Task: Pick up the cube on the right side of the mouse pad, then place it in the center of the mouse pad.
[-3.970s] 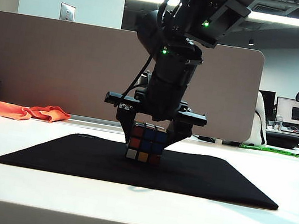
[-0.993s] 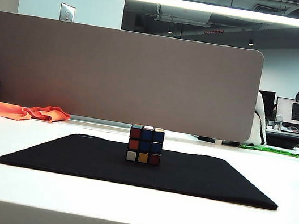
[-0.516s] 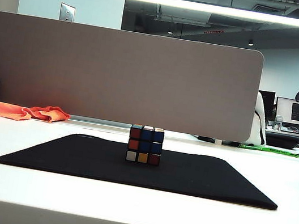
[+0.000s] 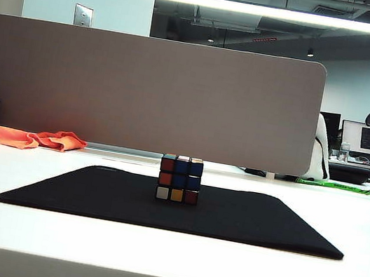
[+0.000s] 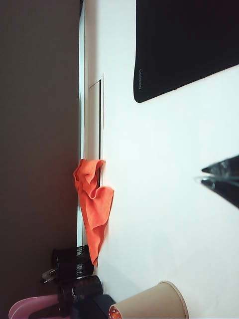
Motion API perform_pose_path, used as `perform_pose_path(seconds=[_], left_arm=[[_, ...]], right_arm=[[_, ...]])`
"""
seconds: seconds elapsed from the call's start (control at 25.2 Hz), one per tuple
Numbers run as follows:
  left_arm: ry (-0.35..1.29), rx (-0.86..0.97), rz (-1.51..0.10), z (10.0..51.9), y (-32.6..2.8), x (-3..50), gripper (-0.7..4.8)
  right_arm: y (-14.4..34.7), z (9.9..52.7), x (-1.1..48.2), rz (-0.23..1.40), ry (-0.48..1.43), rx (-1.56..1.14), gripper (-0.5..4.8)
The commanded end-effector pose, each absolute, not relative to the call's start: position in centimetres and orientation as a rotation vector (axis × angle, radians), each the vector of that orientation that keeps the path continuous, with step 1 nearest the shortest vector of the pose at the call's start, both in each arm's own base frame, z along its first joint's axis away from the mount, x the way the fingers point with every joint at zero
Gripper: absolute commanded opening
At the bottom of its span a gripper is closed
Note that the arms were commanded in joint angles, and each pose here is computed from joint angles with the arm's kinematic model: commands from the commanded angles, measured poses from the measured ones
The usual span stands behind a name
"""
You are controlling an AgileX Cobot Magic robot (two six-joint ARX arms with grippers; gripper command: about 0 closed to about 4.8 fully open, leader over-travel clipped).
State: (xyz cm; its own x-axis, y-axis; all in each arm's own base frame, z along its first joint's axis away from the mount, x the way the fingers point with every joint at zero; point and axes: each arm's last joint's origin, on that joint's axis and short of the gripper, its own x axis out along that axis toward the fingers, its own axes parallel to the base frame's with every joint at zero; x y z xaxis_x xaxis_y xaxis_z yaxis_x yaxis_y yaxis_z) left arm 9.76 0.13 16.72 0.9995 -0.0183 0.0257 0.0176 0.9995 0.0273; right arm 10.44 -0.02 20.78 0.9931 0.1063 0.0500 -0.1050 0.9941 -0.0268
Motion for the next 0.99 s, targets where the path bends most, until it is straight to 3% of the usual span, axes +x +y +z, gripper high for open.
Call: perform_pose_path(seconds=[0.04, 0.56, 0.99], left_arm=[[-0.037, 0.007, -0.022, 16.9, 0.1, 9.7, -0.06], [-0.039, 0.000, -0.023, 16.9, 0.1, 9.7, -0.06], [-0.041, 0.000, -0.023, 16.9, 0.1, 9.7, -0.06]], right_arm=[[-0.1, 20.2, 10.2, 0.067, -0.076, 0.023, -0.05], [-0.2, 18.2, 10.0, 0.030, -0.042, 0.058, -0.05], [0.2, 18.2, 10.0, 0.099, -0.040, 0.076, -0.05]])
